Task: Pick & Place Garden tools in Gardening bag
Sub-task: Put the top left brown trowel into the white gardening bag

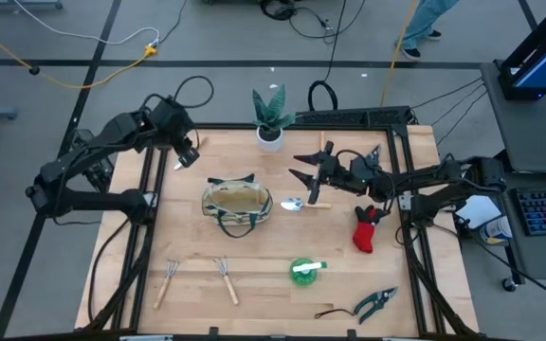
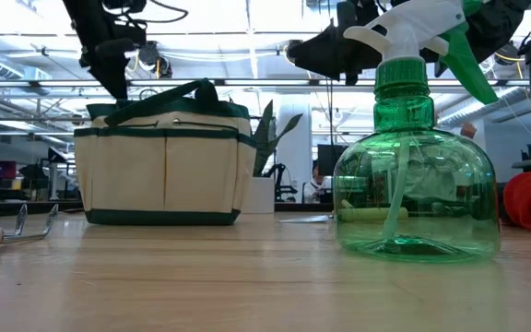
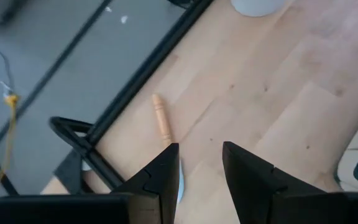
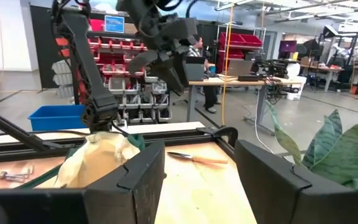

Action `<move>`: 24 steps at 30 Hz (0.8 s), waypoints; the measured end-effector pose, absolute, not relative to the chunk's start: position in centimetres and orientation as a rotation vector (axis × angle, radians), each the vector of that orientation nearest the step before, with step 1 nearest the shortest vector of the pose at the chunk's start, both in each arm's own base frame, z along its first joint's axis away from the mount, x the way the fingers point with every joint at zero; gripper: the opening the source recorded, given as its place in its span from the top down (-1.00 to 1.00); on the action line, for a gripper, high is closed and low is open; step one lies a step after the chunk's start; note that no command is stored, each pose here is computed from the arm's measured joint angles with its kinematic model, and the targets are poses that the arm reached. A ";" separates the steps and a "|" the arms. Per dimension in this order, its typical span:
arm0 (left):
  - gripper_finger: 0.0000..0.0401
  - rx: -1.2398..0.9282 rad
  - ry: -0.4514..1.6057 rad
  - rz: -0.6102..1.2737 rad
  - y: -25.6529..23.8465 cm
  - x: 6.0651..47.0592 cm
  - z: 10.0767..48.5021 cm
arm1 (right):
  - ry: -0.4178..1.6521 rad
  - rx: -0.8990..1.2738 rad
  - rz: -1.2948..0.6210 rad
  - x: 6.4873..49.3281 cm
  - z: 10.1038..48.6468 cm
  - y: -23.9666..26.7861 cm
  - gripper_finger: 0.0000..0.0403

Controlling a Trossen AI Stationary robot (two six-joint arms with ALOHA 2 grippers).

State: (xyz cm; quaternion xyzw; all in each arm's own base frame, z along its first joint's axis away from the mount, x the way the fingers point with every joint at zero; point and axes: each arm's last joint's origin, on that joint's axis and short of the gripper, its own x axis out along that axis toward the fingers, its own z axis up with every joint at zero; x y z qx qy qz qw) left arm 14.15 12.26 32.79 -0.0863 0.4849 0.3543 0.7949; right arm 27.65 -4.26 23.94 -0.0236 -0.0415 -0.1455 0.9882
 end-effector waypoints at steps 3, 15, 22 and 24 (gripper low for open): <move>0.36 -0.220 1.052 0.791 13.4 14.1 31.9 | -0.084 -0.047 -0.294 27.6 23.9 -4.3 0.05; 0.36 -0.309 1.165 0.869 17.8 13.9 28.4 | -0.076 -0.060 -0.296 27.6 23.9 -4.3 0.05; 0.36 -0.363 1.233 0.881 19.4 14.0 26.7 | -0.066 -0.065 -0.296 27.6 23.8 -4.3 0.05; 0.36 -0.375 1.249 0.882 19.8 14.1 26.2 | -0.065 -0.065 -0.296 27.6 23.8 -4.3 0.05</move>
